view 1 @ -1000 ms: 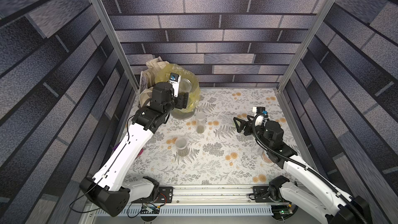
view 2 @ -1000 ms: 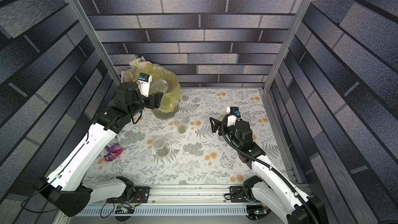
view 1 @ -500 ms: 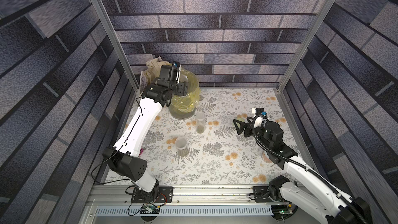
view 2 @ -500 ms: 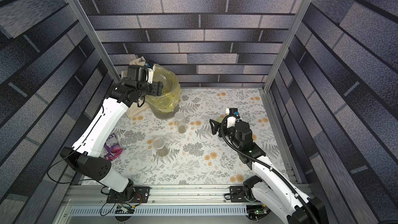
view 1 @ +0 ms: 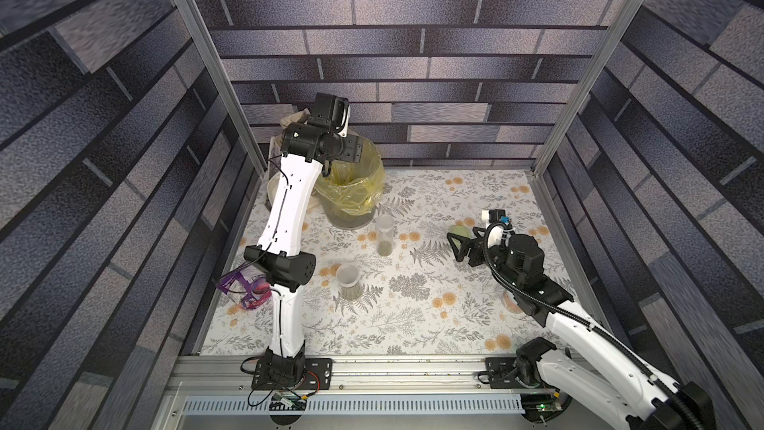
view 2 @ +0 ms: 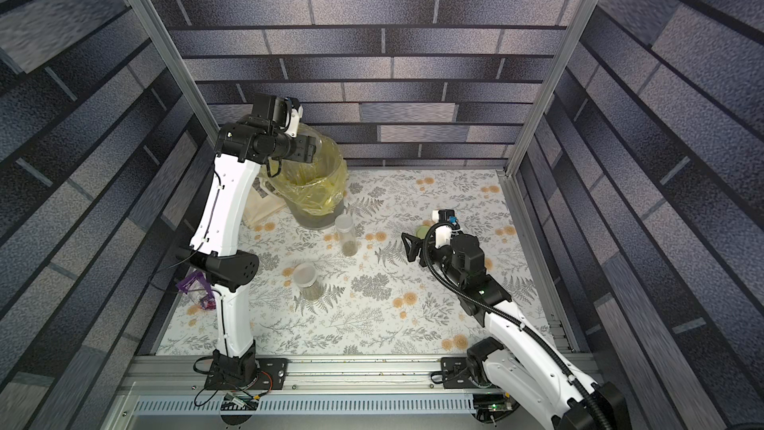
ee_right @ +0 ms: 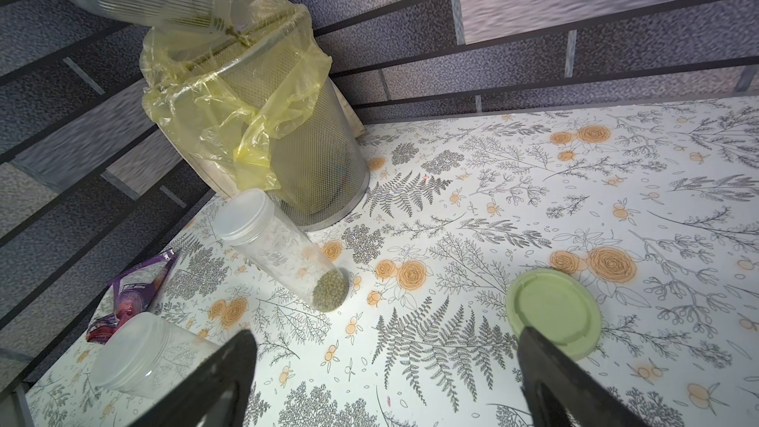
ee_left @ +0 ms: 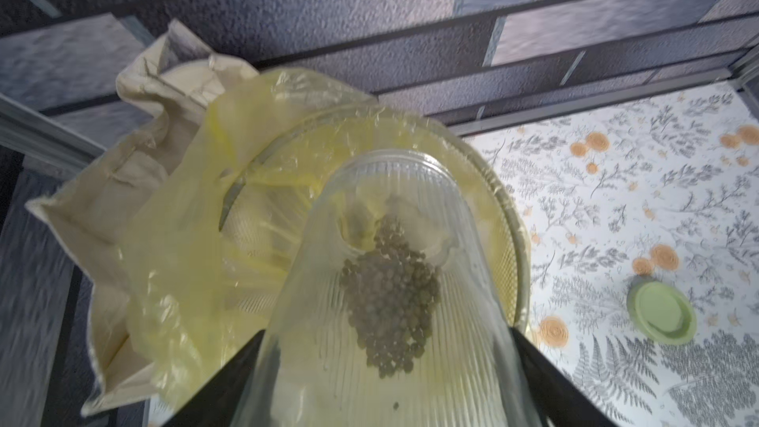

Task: Empty moldy mung beans from jars
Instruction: Pour the moldy mung beans from the jar into the trash bin.

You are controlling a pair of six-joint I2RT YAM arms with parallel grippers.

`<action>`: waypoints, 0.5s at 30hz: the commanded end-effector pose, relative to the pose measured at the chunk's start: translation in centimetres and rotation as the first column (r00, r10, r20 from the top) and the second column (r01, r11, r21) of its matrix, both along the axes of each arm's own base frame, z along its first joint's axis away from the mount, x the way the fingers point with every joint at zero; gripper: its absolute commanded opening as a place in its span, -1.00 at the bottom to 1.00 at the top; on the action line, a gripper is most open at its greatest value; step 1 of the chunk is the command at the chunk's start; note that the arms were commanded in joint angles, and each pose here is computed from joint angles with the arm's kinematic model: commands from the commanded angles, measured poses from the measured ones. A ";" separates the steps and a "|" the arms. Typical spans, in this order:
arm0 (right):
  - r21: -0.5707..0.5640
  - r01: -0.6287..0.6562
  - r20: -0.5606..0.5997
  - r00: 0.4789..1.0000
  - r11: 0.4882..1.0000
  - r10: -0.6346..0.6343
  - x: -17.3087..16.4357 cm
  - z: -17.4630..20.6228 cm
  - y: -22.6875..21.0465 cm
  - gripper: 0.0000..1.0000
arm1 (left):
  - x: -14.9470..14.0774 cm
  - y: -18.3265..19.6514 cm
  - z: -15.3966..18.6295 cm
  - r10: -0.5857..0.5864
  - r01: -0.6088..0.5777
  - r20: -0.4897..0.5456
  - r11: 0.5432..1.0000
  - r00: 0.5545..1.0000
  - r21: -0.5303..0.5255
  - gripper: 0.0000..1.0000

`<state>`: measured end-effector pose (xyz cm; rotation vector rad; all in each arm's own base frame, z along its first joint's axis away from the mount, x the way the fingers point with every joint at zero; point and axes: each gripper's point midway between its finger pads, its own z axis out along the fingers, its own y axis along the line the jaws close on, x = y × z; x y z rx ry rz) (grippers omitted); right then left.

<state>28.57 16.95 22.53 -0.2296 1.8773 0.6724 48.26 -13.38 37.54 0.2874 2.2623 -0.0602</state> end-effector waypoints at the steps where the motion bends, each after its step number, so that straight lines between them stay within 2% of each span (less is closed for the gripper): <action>1: -0.007 -0.019 -0.004 1.000 1.000 0.019 -0.5 -0.6 0.1 1.00 | -2.5 0.0 -1.3 -0.038 0.036 -0.112 0.999 0.993 -0.019 0.04; 5: -0.001 -0.024 -0.002 1.000 1.000 0.024 -0.6 -0.5 0.2 1.00 | -2.4 -0.2 -2.7 -0.047 0.042 -0.161 0.999 0.986 -0.034 0.04; 8: 0.002 -0.027 -0.001 1.000 1.000 0.027 -0.7 -0.5 0.2 1.00 | -2.4 -0.3 -2.8 -0.048 0.043 -0.161 0.999 0.986 -0.033 0.04; 15: 0.006 0.001 -0.004 1.000 1.000 -0.001 -0.4 -1.2 -0.1 1.00 | -2.5 -0.7 -0.4 -0.051 0.054 -0.059 0.998 0.997 0.044 0.04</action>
